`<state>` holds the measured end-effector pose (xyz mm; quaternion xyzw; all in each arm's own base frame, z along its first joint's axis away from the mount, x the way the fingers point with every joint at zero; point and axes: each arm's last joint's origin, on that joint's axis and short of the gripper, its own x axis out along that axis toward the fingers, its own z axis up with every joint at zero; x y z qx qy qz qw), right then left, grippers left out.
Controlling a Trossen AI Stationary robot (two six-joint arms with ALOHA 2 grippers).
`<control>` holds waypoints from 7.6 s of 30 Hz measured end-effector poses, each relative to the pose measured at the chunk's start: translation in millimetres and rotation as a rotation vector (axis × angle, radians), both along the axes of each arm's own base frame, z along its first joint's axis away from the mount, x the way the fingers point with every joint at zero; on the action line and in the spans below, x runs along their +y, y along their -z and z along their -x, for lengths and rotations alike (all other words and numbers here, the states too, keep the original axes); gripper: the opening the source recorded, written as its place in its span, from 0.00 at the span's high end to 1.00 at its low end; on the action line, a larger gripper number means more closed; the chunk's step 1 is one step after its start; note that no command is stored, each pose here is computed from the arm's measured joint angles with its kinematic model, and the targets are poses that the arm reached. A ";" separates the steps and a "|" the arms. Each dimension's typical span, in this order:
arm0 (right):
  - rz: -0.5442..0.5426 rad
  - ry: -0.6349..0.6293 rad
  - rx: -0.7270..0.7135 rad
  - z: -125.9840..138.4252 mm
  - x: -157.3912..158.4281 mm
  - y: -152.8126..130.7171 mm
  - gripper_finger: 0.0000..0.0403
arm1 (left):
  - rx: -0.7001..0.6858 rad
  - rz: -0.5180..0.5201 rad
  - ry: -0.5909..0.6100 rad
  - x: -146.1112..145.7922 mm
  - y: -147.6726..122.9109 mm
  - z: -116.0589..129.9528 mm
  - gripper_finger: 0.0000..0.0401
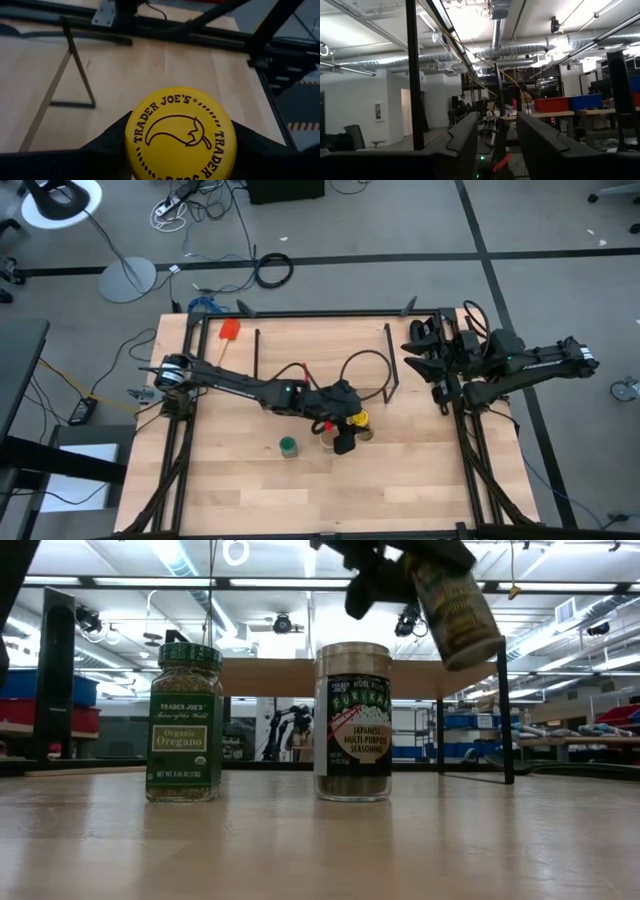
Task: Shelf spices
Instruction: Remove the yellow seasoning bottle from the shelf, then put the brown seasoning bottle on the shelf
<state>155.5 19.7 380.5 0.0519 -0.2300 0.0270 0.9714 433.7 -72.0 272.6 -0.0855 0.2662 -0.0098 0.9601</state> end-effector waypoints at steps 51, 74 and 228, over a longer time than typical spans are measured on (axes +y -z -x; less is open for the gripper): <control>0.051 -0.119 -0.011 -0.7 5.7 0.0 0.66 | 0.021 -0.070 -0.027 -5.1 2.4 -1.7 0.16; 0.406 -0.124 0.077 -77.6 42.6 46.1 0.66 | 0.039 -0.337 -0.261 2.9 -141.0 174.4 0.23; 0.120 -0.009 1.482 -219.5 101.3 138.9 0.20 | -0.479 0.124 -0.110 -96.5 96.4 271.3 0.23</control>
